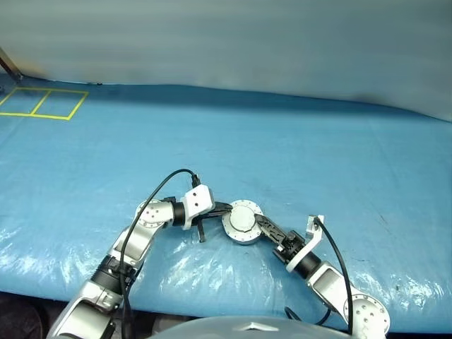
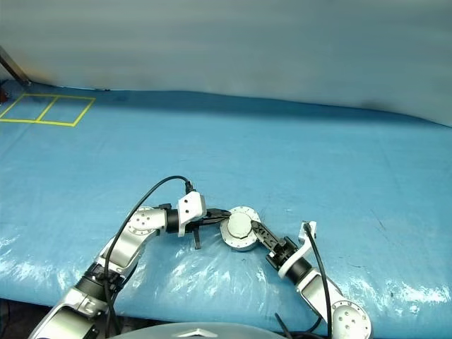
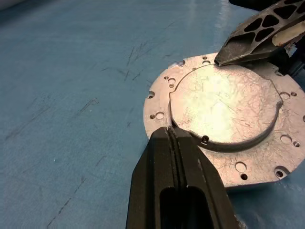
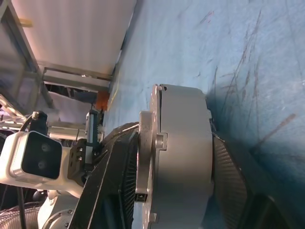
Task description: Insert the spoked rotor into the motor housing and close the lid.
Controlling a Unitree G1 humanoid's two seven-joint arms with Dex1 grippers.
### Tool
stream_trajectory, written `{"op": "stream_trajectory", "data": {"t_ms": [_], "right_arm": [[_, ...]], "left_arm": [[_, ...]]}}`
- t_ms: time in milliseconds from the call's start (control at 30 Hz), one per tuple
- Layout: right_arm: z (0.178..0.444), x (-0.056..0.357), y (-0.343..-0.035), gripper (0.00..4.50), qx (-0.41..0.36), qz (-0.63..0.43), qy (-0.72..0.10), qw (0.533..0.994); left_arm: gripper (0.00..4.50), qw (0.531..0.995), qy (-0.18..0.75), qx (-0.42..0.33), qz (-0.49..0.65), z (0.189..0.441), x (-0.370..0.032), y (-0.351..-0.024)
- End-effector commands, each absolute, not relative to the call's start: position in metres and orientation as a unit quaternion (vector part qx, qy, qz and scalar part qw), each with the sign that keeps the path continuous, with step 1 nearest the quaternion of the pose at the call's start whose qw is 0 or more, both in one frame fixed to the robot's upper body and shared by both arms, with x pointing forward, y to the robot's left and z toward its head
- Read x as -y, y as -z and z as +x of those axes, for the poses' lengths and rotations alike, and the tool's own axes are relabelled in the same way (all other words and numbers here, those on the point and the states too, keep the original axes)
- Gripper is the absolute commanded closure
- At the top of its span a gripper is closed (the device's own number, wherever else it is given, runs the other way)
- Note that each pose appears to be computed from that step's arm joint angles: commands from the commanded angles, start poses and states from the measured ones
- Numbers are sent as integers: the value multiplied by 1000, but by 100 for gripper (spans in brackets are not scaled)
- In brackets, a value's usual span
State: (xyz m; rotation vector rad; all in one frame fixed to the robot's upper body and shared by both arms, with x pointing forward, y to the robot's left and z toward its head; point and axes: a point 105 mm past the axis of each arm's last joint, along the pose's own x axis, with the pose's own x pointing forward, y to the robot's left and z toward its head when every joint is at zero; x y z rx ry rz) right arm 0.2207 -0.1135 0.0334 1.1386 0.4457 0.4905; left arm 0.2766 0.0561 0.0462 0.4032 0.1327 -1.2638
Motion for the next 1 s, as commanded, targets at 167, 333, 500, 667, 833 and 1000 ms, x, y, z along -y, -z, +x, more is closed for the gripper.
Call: {"op": "stream_trajectory", "data": {"t_ms": [167,333,500,667,833,1000], "right_arm": [[221,95,-26,328,-233,525,-236,784],[224,98,-23,328,-236,521,-226,789],[231,96,-24,328,-236,516,-215,795],[237,91,-33,328,-222,556,-220,770],[244,89,-45,328,-196,587,-232,751],[256,95,-66,328,-148,621,-240,731]], "left_arm": [[450,771,595,-114,195,265,-58,-20],[450,773,593,-116,196,265,-60,-19],[450,805,571,-83,136,271,-62,-38],[450,848,527,-2,65,287,-74,-91],[450,859,510,43,-9,287,-86,-138],[450,879,471,13,-75,287,-101,-134]]}}
